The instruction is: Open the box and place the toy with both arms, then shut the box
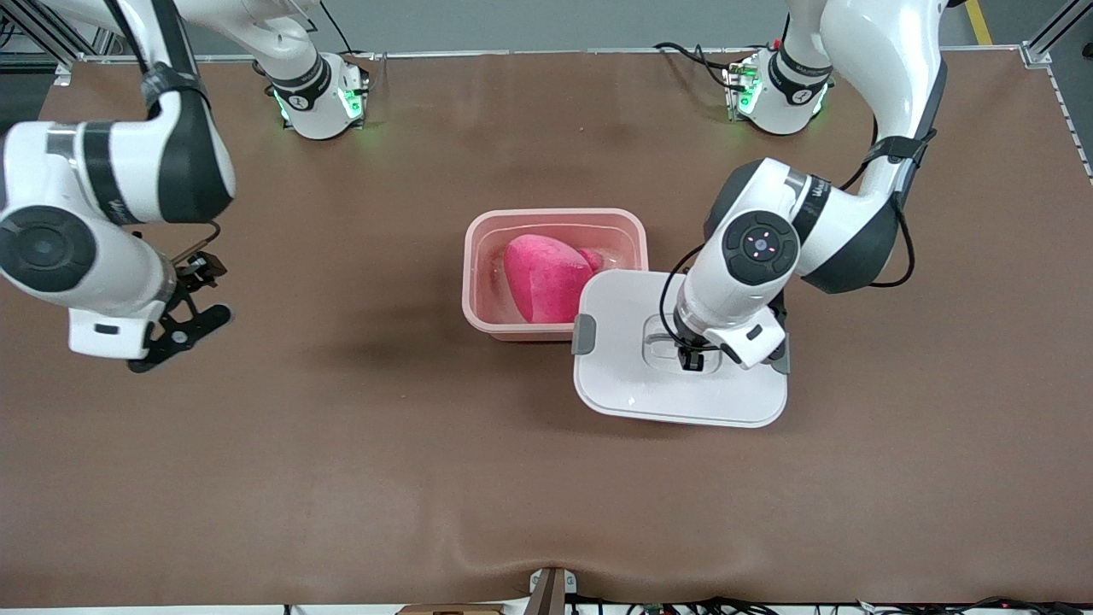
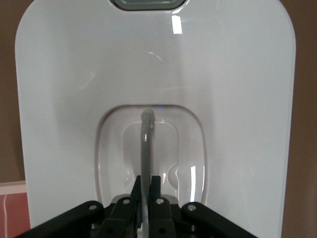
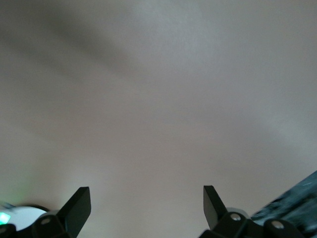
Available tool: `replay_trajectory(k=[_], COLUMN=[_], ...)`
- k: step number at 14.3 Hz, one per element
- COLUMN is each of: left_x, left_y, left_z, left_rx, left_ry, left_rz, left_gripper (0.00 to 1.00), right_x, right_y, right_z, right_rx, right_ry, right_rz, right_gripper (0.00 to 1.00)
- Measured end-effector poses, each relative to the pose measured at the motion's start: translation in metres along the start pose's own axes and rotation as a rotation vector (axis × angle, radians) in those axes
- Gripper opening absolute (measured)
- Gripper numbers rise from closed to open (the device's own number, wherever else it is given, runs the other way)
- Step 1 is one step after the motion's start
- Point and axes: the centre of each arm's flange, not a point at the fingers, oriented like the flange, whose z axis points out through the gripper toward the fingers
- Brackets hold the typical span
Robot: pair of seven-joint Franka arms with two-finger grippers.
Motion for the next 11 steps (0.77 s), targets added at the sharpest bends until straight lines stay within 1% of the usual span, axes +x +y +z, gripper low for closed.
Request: replay_trajectory(k=[3, 7, 11], left_x=[-0.024, -0.062, -0.091], left_y=[-0.011, -0.030, -0.047], left_z=[0.000, 0.001, 0.002], left_rx=[0.002, 0.004, 0.005], left_ry=[-0.005, -0.004, -0.002], left_rz=[-0.023, -0.053, -0.072], left_gripper=[0.07, 0.07, 0.07], right_x=[-0.031, -0.064, -0.089], right_y=[0.009, 0.016, 0.018], right_z=[0.003, -0.008, -0.027], right_rx=[0.075, 0.138, 0.189], right_ry=[0.025, 0.076, 0.136], right_rz=[0.133, 0.275, 0.375], right_gripper=[1.00, 1.00, 1.00])
